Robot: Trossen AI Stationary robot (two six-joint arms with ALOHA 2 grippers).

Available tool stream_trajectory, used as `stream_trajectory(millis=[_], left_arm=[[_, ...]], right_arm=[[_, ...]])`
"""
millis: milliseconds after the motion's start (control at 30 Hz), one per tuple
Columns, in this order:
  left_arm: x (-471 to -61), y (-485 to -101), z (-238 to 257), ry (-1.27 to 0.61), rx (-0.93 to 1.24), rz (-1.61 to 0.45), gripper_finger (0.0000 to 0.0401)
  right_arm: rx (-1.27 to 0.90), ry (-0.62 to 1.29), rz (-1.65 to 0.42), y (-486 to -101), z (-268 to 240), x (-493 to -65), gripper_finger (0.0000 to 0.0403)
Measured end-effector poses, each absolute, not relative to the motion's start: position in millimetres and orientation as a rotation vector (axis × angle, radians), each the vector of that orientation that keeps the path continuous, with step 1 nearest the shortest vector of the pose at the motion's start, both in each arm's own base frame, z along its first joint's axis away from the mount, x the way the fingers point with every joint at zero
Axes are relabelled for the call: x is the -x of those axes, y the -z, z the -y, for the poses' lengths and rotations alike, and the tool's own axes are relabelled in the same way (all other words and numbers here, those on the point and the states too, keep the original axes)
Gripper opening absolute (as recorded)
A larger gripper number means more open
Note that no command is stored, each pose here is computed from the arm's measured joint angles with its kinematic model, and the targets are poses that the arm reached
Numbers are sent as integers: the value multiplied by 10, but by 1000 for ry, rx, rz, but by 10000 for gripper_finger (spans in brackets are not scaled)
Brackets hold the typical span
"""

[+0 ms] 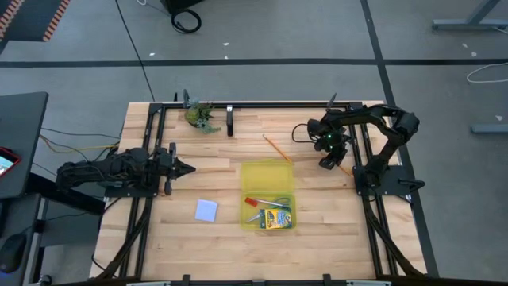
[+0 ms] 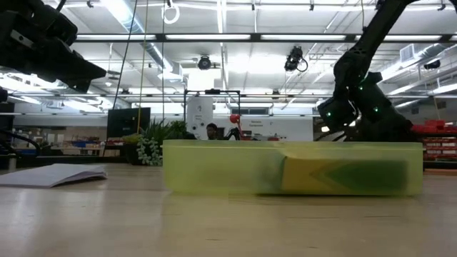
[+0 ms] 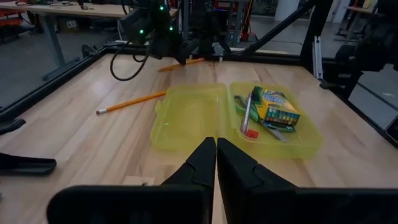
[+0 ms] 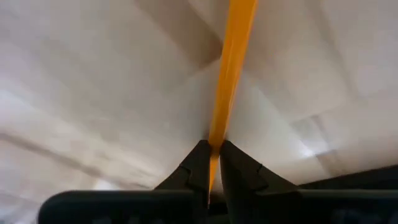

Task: Pack school essentials
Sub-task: Put the right yellow pencil into the yellow supply box

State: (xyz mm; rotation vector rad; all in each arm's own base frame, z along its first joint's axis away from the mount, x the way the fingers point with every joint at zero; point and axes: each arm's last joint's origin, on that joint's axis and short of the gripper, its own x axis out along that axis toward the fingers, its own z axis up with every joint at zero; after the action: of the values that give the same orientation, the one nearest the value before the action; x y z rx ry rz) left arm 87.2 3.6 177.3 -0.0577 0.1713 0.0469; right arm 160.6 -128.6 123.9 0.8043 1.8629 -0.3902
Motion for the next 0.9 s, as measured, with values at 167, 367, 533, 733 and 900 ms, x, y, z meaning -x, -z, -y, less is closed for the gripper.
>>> stream_trajectory(millis=[167, 367, 533, 733, 900], left_arm=[[-872, -1773, -36, -48, 63, -171, 19], [-872, -1774, -36, -49, 63, -170, 15], [-872, -1775, -42, -68, 61, -168, 22], [-872, -1776, -42, -70, 61, -168, 17], [-873, -1776, -44, -75, 61, -167, 12]], right_arm=[[-865, 339, -1807, -1313, 1239, -1620, 37], [-895, 293, -1763, -1376, 1177, -1653, 37], [-939, 263, -1689, -1404, 1135, -1718, 37], [-948, 191, -1541, -1421, 1061, -1924, 37], [-864, 152, -1478, -1557, 969, -2183, 37]])
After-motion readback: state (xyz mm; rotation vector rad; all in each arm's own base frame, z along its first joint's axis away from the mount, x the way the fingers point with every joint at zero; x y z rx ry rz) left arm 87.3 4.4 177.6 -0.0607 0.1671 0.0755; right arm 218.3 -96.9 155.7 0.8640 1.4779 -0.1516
